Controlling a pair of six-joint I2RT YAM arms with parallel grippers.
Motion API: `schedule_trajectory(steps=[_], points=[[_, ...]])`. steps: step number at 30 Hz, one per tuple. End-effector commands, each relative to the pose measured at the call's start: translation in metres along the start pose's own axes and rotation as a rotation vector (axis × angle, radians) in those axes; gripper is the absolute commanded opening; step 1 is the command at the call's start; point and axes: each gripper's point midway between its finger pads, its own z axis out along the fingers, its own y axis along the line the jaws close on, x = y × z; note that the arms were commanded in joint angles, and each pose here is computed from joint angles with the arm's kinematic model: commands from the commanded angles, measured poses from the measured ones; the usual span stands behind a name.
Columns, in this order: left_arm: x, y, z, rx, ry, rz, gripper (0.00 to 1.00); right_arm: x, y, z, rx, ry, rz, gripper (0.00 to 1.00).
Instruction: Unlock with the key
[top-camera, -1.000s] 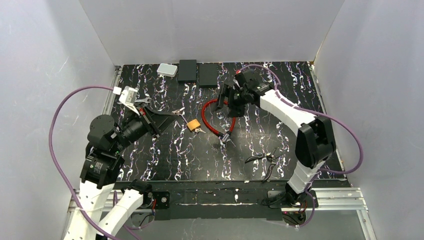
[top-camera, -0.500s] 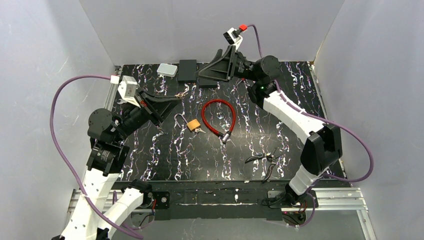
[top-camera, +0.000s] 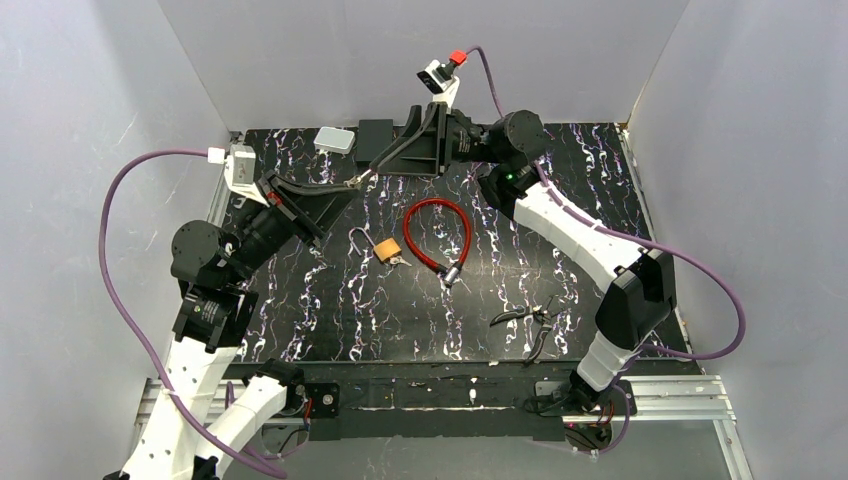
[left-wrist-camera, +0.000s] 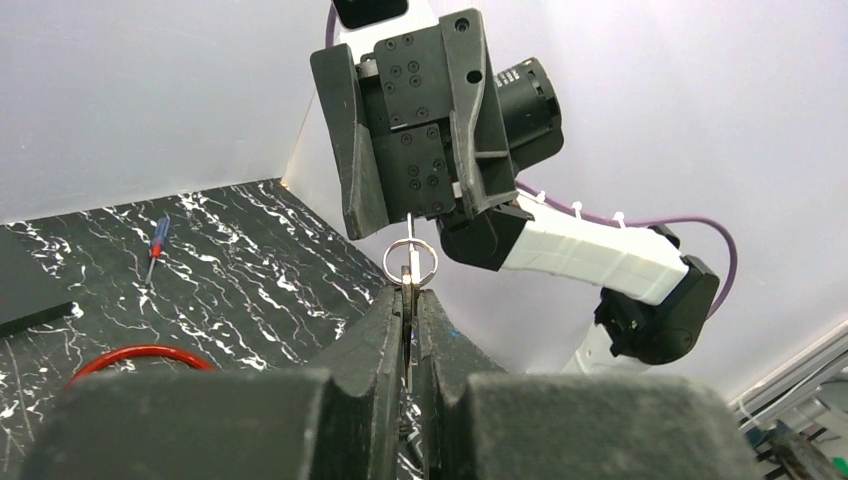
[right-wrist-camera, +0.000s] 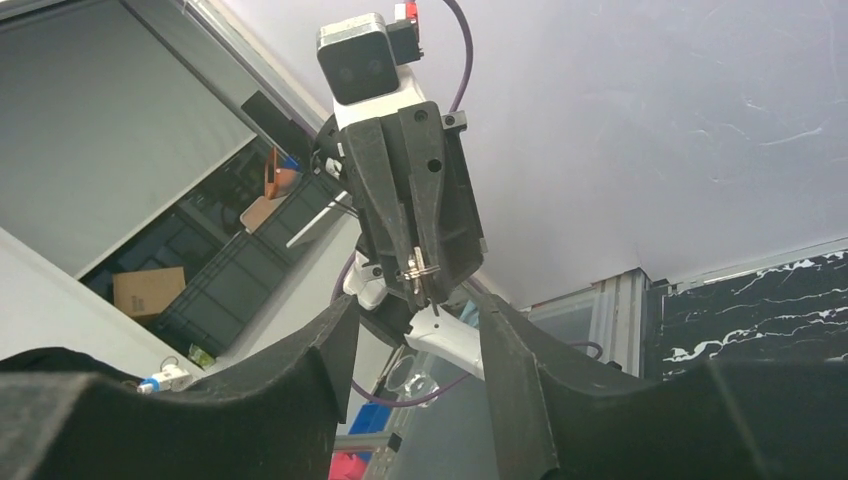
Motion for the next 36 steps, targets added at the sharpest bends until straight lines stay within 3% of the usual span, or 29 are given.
schedule_trajectory(steps=[1, 29, 36], points=[[-0.023, -0.013, 0.000, 0.016, -0.072, -0.017, 0.00, -0.007, 0.022, 0.005, -0.029, -0.009, -0.102, 0.53], [-0.012, -0.001, 0.010, -0.006, -0.036, -0.107, 0.00, -0.009, 0.018, 0.010, 0.034, -0.055, -0.160, 0.31], [-0.008, 0.005, 0.012, -0.024, -0.032, -0.128, 0.00, -0.005, 0.015, 0.007, 0.050, -0.050, -0.162, 0.13]])
